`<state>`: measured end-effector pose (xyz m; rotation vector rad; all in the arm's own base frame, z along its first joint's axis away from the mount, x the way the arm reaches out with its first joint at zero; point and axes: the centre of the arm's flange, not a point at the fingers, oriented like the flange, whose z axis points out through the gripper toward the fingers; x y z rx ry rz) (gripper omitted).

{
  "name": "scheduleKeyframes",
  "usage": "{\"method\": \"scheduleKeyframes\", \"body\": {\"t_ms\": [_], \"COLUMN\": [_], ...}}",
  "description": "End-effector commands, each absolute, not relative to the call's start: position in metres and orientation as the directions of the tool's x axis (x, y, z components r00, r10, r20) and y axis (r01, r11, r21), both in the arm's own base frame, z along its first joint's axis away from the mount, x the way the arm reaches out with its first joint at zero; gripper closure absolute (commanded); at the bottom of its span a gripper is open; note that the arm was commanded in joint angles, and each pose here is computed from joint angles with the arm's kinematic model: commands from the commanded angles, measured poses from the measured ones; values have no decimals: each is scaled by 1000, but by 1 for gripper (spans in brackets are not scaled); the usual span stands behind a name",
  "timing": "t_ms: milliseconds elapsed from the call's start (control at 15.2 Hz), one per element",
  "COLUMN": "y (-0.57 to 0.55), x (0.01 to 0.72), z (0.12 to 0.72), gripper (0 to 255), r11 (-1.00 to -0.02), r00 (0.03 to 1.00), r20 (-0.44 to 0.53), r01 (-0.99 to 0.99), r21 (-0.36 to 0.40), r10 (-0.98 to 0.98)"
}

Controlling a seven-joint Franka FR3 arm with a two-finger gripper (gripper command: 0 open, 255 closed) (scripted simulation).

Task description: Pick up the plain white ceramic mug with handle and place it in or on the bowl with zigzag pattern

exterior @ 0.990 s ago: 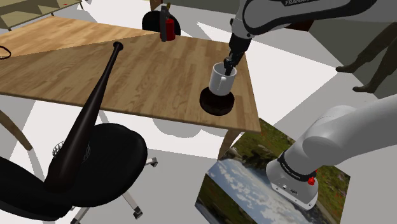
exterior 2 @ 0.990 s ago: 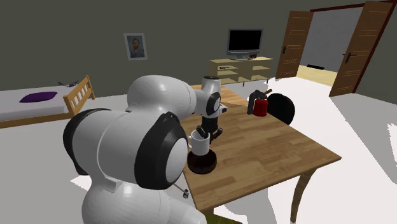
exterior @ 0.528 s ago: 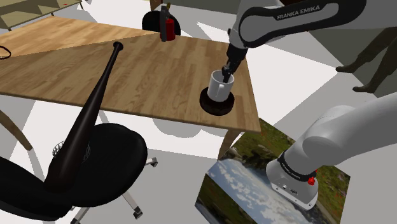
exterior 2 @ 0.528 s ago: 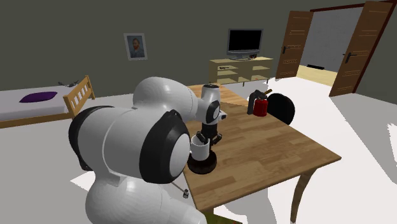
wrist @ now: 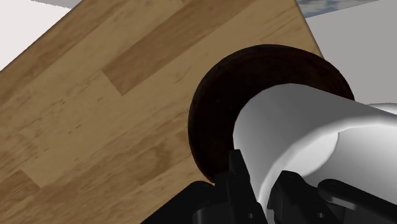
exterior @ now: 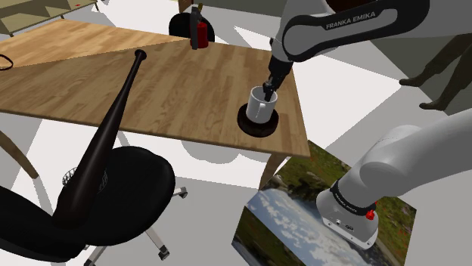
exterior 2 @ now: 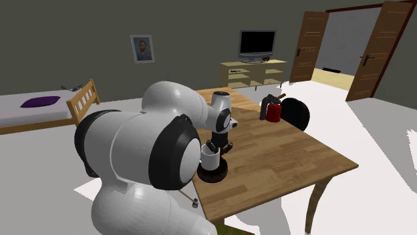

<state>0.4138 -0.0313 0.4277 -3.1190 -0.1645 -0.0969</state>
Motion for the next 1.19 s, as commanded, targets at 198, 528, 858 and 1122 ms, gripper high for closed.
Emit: {"method": "scheduleKeyframes", "body": {"t_ms": [198, 528, 858, 1122], "y": [-31, -32, -32, -32], "x": [414, 412, 411, 411], "z": [428, 454, 478, 478], "gripper": [0, 0, 0, 0], "r11": [-994, -994, -994, -994], "r00": [993, 993, 993, 993], "r20": [63, 63, 63, 63], "r01": [106, 106, 106, 106], "r21": [-13, -13, -13, -13], "r10": [105, 105, 105, 105]}}
